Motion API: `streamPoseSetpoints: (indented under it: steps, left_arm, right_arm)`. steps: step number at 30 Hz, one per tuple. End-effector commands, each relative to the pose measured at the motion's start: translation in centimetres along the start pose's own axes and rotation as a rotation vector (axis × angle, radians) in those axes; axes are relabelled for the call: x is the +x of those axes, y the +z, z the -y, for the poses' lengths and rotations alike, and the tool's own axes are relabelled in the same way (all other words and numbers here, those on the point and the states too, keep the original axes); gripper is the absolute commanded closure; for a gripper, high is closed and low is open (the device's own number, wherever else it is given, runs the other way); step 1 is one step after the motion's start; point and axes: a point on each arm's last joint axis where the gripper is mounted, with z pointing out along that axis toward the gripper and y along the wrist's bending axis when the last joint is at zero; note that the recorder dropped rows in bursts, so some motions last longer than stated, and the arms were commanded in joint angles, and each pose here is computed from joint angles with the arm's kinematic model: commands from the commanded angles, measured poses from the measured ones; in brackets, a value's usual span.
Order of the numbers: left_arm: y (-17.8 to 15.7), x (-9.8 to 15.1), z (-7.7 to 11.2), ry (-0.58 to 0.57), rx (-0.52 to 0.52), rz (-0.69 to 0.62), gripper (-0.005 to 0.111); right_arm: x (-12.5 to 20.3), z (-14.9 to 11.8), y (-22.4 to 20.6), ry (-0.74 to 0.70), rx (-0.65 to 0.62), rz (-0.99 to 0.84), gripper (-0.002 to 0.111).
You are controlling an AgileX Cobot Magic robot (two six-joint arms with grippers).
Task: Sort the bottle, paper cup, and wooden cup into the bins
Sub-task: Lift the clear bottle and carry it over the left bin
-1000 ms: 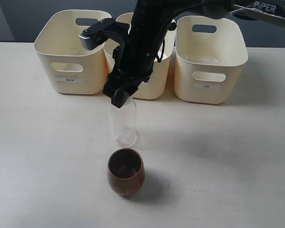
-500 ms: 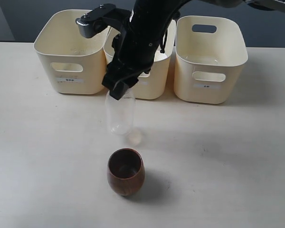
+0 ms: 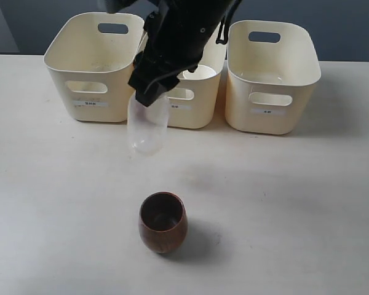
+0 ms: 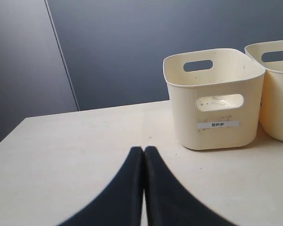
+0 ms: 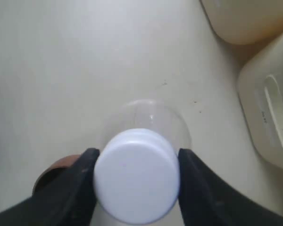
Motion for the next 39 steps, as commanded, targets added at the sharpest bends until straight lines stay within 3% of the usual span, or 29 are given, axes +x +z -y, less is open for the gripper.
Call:
streamPoseSetpoints:
  steps: [1, 12, 22, 28, 35, 39]
  left_arm:
    - [0.0, 0.0, 0.0, -0.001, -0.001, 0.008, 0.107]
    - [0.0, 0.0, 0.0, -0.001, -0.001, 0.008, 0.107]
    - [0.0, 0.0, 0.0, -0.001, -0.001, 0.008, 0.107]
    - [0.0, 0.0, 0.0, -0.001, -0.001, 0.008, 0.107]
    - [0.0, 0.0, 0.0, -0.001, -0.001, 0.008, 0.107]
    - [0.0, 0.0, 0.0, -0.001, -0.001, 0.008, 0.107]
  right_arm:
    - [-0.8, -1.6, -1.5, -0.057, 0.035, 0.062, 0.109]
    - [-3.1, -4.2, -3.3, -0.146, 0.125, 0.255, 0.109]
    - [-5.8, -4.8, -4.2, -0.194, 0.305, 0.503, 0.109]
    - [-7.2, -3.8, -3.4, -0.209, 0.388, 0.641, 0.109]
    - [-7.7, -1.2, 2.3, -0.202, 0.474, 0.619, 0.109]
    - [-7.0, 1.3, 4.6, -0.118, 0.483, 0.598, 0.109]
